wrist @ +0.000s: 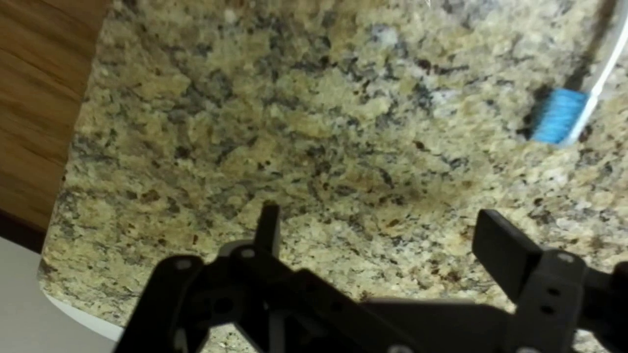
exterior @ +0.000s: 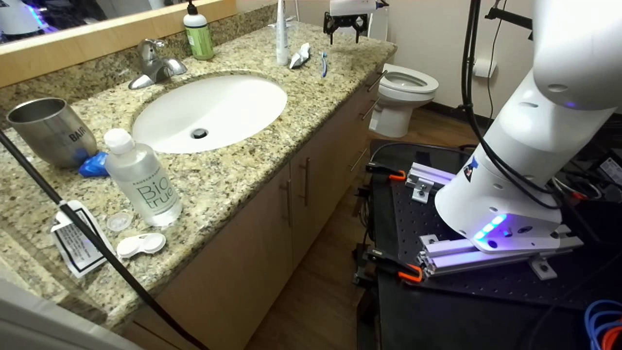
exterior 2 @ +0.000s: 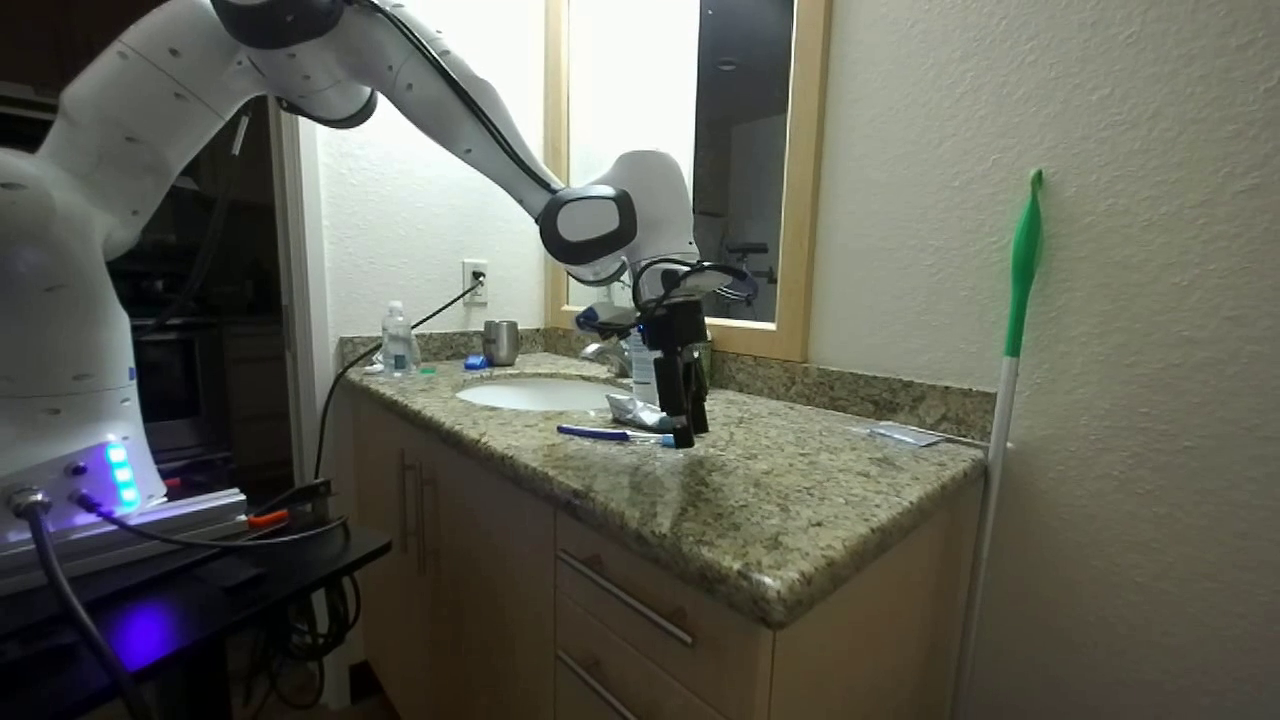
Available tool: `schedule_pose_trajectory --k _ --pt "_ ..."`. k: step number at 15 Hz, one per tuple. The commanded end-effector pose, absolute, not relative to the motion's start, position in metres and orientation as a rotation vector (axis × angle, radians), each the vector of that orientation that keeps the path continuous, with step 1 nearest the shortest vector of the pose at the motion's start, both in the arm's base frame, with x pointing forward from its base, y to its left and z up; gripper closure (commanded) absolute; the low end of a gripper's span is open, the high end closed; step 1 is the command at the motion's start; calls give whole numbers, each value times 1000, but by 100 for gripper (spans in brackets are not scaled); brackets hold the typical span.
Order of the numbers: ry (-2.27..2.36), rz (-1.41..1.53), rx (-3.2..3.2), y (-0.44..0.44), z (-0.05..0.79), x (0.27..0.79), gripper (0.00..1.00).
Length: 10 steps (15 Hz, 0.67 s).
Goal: Pick the toothbrush and put it in the cup
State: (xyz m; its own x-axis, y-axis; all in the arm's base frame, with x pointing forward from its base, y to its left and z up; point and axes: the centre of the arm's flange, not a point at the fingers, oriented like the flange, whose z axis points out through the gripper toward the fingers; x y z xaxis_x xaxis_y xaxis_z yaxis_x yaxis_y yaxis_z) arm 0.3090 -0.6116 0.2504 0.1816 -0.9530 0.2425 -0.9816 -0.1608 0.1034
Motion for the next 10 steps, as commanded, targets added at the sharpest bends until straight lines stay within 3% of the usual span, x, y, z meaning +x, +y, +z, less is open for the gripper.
schedule_pose_trajectory --k 1,10 --pt "-1854 196 2354 -598 270 306 0" --pt "-1785 211 2426 -598 275 321 0"
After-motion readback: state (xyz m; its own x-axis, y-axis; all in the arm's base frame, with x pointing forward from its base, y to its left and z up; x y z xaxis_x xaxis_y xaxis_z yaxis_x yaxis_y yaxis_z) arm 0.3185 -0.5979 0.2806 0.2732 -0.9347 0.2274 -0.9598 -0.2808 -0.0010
